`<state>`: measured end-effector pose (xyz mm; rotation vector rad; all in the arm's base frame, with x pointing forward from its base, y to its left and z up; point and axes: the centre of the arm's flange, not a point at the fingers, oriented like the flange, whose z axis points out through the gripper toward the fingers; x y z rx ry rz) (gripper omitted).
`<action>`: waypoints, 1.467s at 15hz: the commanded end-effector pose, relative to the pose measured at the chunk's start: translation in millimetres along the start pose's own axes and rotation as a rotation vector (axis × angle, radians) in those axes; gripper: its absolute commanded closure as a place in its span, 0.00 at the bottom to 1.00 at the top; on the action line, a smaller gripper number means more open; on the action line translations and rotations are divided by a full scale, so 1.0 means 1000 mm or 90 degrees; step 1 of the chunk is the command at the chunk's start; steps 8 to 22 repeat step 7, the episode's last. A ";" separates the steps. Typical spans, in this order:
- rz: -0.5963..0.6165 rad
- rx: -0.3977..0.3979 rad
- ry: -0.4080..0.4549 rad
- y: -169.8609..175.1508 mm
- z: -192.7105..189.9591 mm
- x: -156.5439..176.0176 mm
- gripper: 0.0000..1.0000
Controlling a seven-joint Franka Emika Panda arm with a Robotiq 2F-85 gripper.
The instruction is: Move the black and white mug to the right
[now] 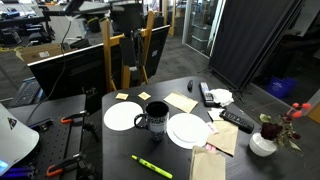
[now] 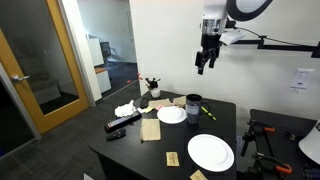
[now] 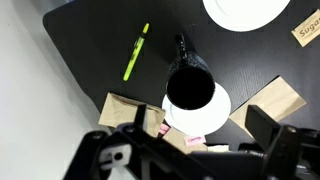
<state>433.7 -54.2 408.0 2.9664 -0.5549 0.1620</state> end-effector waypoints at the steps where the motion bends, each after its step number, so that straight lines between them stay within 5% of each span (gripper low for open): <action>1: -0.019 -0.001 0.000 0.004 -0.020 -0.006 0.00; 22: -0.016 -0.001 0.009 -0.003 -0.014 -0.004 0.00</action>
